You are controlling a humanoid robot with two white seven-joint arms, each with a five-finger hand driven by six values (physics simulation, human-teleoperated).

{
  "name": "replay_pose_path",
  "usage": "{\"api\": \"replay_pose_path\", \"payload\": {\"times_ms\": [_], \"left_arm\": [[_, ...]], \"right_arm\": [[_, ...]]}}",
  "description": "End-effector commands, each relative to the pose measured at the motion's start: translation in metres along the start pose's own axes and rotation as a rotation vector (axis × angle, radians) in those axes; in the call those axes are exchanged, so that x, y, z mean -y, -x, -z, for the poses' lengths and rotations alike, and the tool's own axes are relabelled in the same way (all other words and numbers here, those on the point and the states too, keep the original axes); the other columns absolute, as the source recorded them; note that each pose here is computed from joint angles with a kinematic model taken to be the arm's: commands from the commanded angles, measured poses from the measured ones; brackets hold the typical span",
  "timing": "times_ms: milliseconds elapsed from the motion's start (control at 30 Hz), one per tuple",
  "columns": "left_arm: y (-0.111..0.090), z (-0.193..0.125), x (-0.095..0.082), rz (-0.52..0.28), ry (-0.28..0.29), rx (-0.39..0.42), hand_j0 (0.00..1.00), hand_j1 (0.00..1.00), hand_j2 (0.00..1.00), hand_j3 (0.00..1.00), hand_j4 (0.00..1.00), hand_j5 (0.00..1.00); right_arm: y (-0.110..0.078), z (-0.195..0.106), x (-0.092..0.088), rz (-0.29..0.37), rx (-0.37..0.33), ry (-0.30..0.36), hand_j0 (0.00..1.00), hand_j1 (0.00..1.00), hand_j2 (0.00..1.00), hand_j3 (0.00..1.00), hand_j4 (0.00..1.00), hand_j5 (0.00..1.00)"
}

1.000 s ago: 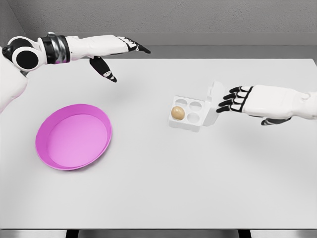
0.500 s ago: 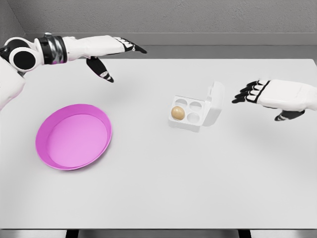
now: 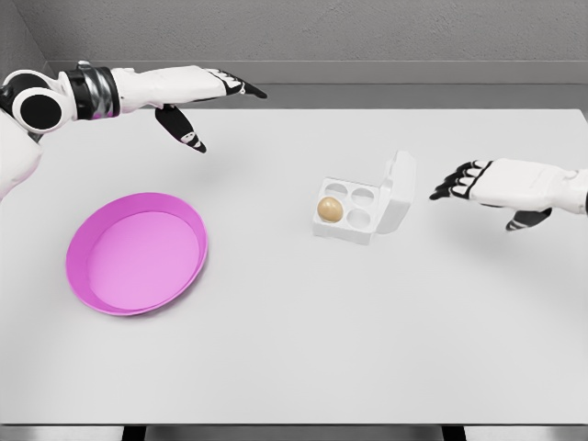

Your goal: Pack egg into the box and close the box lid

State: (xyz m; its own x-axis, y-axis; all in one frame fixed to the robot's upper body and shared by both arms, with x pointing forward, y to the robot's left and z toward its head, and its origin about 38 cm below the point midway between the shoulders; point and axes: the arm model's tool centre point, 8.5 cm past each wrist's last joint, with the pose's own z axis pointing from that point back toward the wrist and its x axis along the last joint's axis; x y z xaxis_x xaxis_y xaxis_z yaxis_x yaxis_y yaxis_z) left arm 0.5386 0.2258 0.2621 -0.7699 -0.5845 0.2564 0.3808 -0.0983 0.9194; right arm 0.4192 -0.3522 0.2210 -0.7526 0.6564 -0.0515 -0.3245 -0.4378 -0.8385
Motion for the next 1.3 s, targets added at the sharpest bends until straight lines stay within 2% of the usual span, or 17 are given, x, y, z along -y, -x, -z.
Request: {"api": "replay_pose_path", "payload": {"times_ms": [0, 33, 433, 900, 1200, 1267], "left_arm": [[0.000, 0.000, -0.001, -0.006, -0.005, 0.001, 1.00, 1.00, 1.00, 1.00, 1.00, 1.00], [0.000, 0.000, -0.001, -0.006, -0.007, 0.001, 1.00, 1.00, 1.00, 1.00, 1.00, 1.00], [0.003, -0.002, 0.000, -0.011, -0.006, -0.009, 1.00, 1.00, 1.00, 1.00, 1.00, 1.00], [0.005, -0.003, 0.000, -0.015, -0.006, -0.015, 1.00, 1.00, 1.00, 1.00, 1.00, 1.00], [0.005, -0.002, 0.000, -0.015, -0.005, -0.014, 1.00, 1.00, 1.00, 1.00, 1.00, 1.00], [0.005, -0.002, 0.000, -0.015, -0.005, -0.014, 1.00, 1.00, 1.00, 1.00, 1.00, 1.00]], "right_arm": [[0.005, 0.006, -0.010, 0.019, -0.015, -0.023, 1.00, 1.00, 1.00, 1.00, 1.00, 1.00], [0.004, 0.010, -0.013, 0.021, -0.009, -0.033, 1.00, 1.00, 1.00, 1.00, 1.00, 1.00], [-0.006, 0.023, -0.003, -0.008, 0.028, -0.030, 1.00, 1.00, 1.00, 1.00, 1.00, 1.00], [-0.030, 0.024, 0.027, -0.095, 0.089, 0.024, 1.00, 1.00, 1.00, 1.00, 1.00, 1.00], [-0.061, 0.025, 0.050, -0.178, 0.160, 0.077, 1.00, 1.00, 1.00, 1.00, 1.00, 1.00], [-0.063, 0.026, 0.053, -0.173, 0.170, 0.090, 1.00, 1.00, 1.00, 1.00, 1.00, 1.00]]}}
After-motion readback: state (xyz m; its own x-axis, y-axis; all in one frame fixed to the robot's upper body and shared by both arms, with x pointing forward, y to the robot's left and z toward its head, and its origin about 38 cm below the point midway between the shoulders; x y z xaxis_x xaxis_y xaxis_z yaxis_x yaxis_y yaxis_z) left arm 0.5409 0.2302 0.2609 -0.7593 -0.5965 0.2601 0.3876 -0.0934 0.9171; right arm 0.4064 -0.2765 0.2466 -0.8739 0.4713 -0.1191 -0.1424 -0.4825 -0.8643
